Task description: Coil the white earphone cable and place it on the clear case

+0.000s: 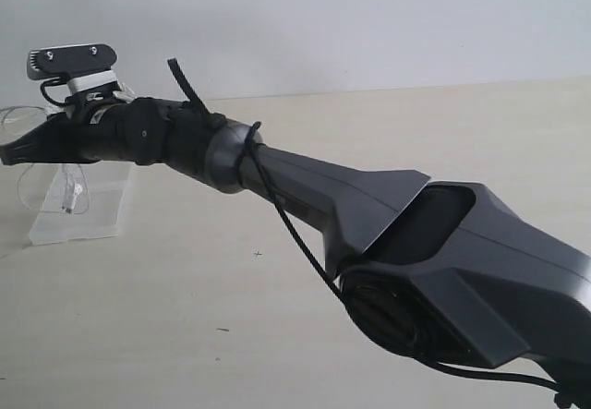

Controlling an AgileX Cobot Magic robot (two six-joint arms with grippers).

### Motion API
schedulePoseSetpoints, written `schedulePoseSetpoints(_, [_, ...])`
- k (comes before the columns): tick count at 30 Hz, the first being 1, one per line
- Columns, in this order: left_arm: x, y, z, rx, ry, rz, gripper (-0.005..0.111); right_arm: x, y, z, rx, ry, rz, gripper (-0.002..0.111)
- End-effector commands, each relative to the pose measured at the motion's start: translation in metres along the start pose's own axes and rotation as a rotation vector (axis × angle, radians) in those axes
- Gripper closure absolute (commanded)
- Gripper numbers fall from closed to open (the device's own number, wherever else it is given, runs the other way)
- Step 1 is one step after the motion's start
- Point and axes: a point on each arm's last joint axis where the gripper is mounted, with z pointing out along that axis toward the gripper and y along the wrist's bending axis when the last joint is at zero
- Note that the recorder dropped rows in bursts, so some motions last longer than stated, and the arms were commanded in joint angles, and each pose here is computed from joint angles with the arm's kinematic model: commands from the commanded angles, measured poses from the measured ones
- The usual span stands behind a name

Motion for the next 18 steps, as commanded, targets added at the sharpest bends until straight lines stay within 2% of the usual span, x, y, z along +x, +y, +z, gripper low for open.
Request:
schedulePoseSetpoints(1, [-0.004,-0.002,-0.001,0.009,-0.013,0.007,0.107,0.009,-0.003,0.005,0.001,0.013,0.008,0.108])
schedulePoseSetpoints(18, [-0.003,-0.003,-0.001,0.020,-0.007,0.007,0.107,0.024,-0.012,0.006,0.052,0.144,-0.169,0.108])
